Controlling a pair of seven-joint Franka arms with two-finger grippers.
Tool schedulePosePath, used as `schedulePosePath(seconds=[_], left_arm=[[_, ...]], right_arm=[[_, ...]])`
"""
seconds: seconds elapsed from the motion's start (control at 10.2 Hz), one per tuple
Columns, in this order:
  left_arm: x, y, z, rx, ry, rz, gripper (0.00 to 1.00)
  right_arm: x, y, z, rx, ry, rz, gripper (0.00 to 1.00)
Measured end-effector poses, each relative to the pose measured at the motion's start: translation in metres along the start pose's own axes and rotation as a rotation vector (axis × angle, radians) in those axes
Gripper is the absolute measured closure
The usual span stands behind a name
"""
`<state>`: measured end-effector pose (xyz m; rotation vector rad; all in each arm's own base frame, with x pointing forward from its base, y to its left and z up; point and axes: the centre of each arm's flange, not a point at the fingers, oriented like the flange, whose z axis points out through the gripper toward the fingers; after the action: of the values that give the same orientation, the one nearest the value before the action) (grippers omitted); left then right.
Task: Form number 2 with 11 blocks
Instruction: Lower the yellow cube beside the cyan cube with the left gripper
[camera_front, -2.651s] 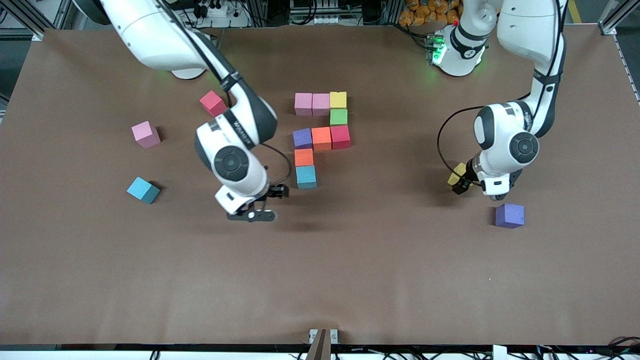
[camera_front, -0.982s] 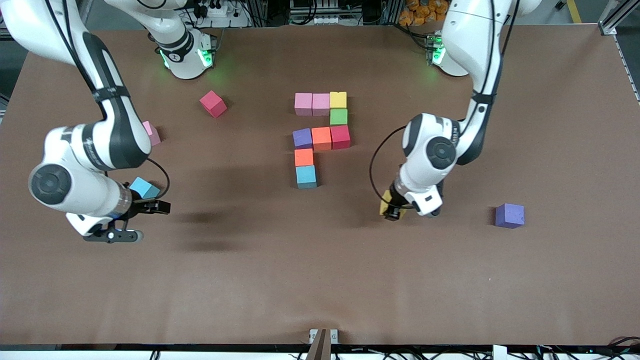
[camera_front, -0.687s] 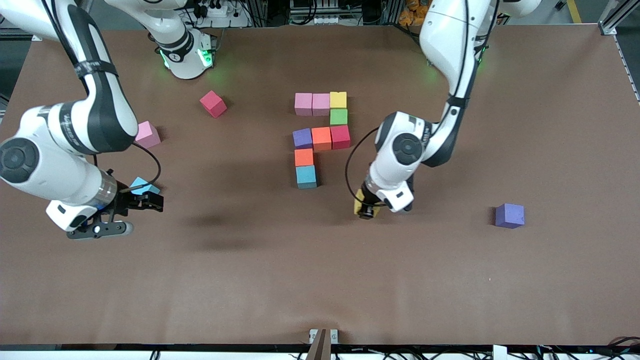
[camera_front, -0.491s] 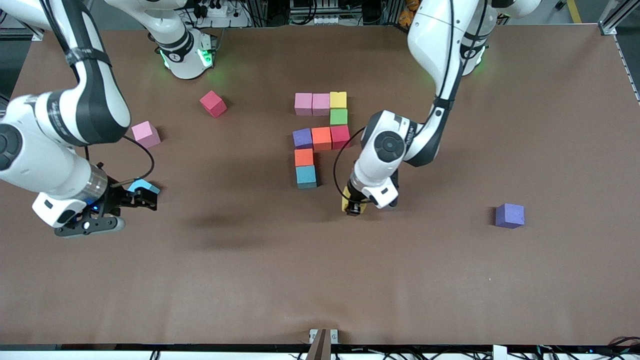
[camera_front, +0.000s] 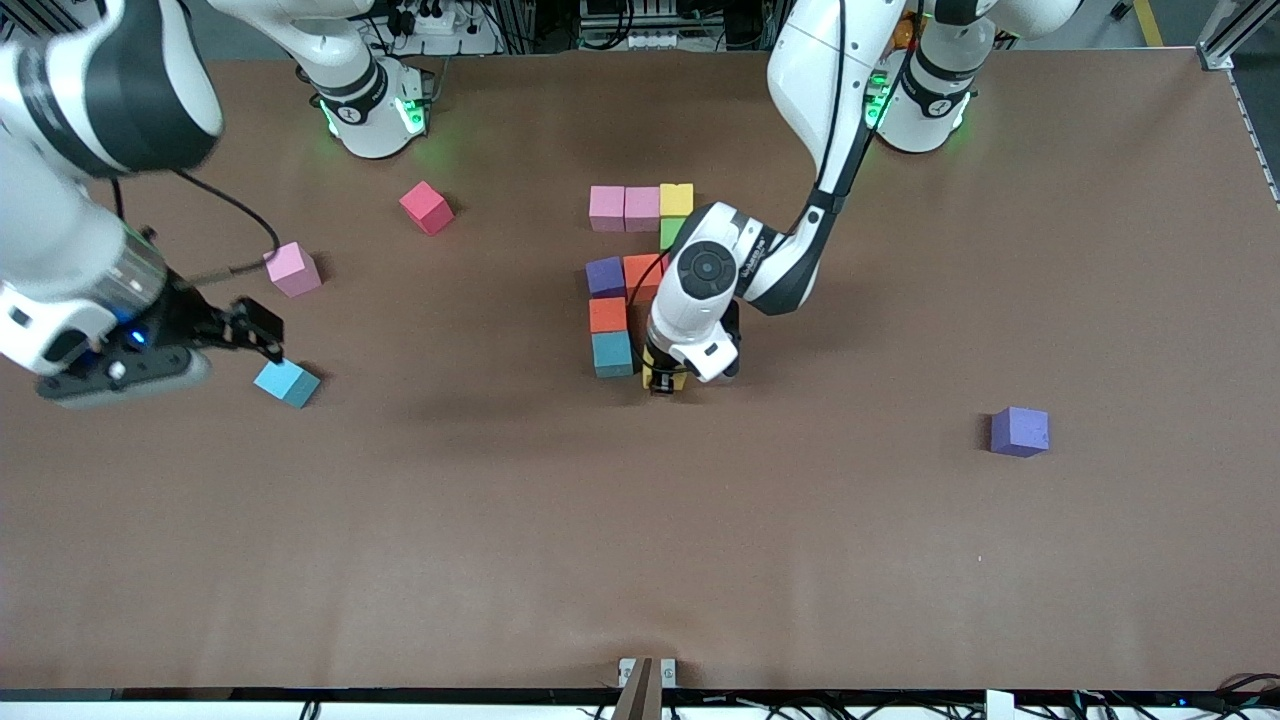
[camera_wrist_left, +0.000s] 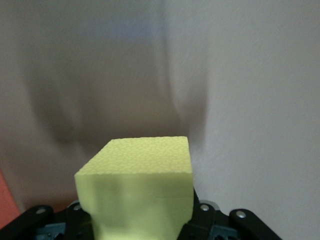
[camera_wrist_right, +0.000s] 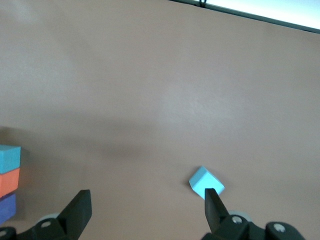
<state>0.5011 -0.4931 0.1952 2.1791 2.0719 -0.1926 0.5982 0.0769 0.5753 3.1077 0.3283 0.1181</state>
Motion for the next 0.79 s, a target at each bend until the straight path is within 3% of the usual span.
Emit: schedulePosePath(seconds=[0.39, 0.79], left_arm=[[-0.008, -0.008, 0.002, 0.039, 0.005, -0.005, 0.41], [-0.008, -0.01, 0.005, 0.046, 0.009, -0.043, 0.41]], right_arm=[[-0.04, 0.006, -0.054, 0.01, -0.029, -0.029, 0.0], [-0.049, 0.042, -0.093, 0.002, 0.039, 0.021, 0.0]])
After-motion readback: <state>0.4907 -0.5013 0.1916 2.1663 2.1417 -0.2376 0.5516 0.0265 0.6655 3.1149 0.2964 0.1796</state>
